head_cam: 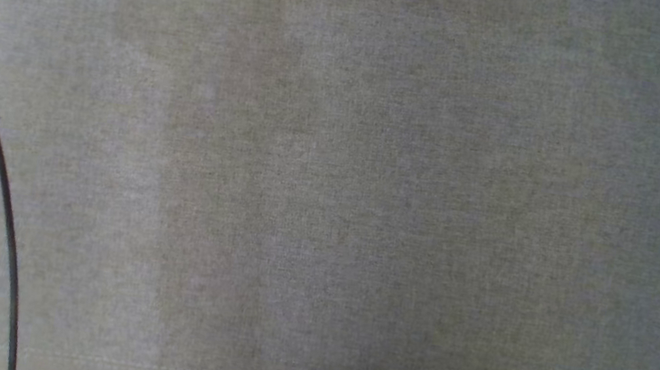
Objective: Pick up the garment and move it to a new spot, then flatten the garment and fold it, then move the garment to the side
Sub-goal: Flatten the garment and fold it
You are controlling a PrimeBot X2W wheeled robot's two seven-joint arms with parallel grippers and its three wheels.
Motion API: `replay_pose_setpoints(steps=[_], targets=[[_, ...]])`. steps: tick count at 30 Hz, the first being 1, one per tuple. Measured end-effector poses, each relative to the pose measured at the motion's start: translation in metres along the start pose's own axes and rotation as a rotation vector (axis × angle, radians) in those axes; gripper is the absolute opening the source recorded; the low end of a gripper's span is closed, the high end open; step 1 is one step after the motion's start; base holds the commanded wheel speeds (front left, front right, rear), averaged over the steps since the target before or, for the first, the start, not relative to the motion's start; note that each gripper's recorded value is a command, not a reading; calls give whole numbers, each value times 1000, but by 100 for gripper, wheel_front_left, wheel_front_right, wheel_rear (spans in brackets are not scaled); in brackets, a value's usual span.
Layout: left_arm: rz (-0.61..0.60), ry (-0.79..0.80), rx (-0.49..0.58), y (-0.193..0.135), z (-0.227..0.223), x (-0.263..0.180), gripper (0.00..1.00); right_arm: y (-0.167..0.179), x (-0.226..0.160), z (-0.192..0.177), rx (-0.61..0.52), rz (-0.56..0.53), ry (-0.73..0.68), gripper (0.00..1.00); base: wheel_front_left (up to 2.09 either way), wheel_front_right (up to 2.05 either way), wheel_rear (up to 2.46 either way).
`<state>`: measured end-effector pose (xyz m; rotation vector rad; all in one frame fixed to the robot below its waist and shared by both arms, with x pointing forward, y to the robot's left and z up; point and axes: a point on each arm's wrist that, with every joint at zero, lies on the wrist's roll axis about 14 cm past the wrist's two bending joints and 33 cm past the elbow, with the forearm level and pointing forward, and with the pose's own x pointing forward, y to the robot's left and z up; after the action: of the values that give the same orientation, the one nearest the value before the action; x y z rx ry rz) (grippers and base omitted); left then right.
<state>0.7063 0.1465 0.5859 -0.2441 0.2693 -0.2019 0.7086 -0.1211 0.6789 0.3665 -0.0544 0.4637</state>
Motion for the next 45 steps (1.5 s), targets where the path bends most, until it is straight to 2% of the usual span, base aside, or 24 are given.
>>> replay_pose_setpoints(steps=[5,8,15,21,28,33,39,45], targets=[[-60,219,0,-15,-72,-21,0,-18,-44,-71,13,-39,228,0,0,0,0],[-133,342,-21,-28,-106,-49,0,-22,-78,-88,15,-57,316,0,0,0,0],[-198,643,-21,-15,-172,-146,0,-6,-161,-118,9,-64,569,0,0,0,0],[-255,757,22,-24,-191,-211,0,-7,-261,-150,-25,-125,878,0,0,0,0],[-317,924,107,-35,-228,-279,0,28,-368,-177,4,-65,1179,0,0,0,0],[-365,1063,124,-47,-249,-320,0,38,-432,-181,36,-59,1313,0,0,0,0],[-388,1130,111,-54,-253,-342,0,43,-451,-175,45,-45,1360,0,0,0,0],[-362,1175,55,-50,-247,-335,0,37,-432,-167,58,-31,1418,0,0,0,0]])
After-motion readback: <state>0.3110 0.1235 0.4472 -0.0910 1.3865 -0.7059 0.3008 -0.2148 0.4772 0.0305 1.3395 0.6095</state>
